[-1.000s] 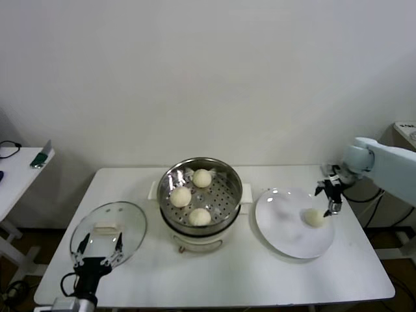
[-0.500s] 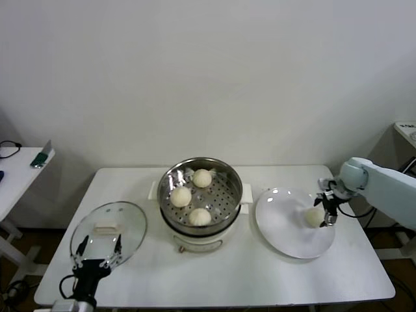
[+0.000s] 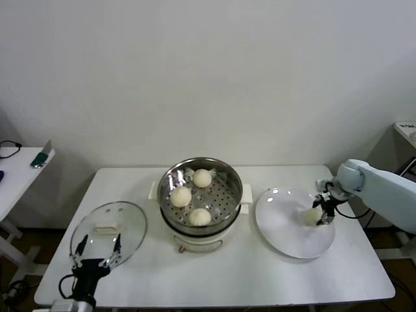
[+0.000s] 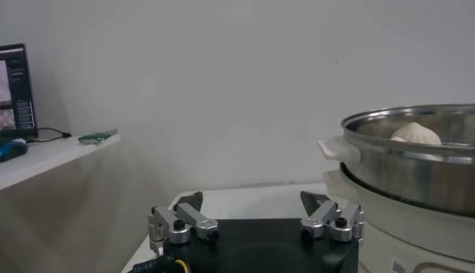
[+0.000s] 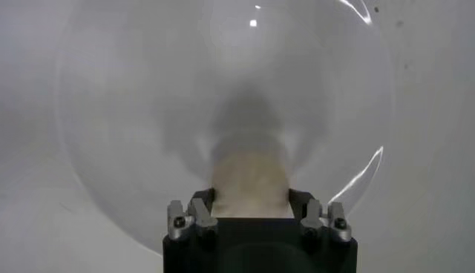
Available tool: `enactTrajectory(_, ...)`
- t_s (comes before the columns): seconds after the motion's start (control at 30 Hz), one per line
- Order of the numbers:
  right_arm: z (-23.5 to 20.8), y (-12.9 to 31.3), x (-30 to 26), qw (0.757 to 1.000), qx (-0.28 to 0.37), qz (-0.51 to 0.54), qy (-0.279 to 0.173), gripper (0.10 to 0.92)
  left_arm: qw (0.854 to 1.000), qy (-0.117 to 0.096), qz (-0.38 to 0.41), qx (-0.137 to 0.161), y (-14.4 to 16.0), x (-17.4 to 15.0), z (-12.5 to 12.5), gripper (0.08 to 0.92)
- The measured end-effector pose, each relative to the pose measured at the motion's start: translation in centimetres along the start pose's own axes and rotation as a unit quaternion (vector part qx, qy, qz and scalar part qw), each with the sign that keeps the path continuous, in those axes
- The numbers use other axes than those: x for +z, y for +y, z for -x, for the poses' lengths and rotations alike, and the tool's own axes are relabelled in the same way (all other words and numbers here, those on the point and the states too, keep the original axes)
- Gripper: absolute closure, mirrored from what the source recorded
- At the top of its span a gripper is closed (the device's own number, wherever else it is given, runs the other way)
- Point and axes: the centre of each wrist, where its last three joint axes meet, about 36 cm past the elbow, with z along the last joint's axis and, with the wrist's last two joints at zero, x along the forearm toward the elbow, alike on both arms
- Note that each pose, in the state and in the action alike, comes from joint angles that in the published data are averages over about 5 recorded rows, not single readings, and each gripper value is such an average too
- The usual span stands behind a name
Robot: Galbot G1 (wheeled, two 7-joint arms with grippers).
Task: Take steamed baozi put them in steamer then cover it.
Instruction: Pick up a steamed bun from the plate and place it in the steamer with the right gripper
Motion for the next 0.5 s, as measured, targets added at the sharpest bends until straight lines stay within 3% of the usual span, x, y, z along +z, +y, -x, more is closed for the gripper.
enactTrajectory(0.23,-4.2,-1.8,-2.6,1.000,0.013,-0.021,-0.012,0.352,1.000,-0.002,-0.001,0.003,-0.2,-0.2,0.0,0.177)
enactTrajectory(0.5,-14.9,-4.3,-10.5,0.995,0.043,-0.057,-0.063,0.352,1.000,-0.009,-0.001,0.010,-0.4,-0.6,0.2,0.177)
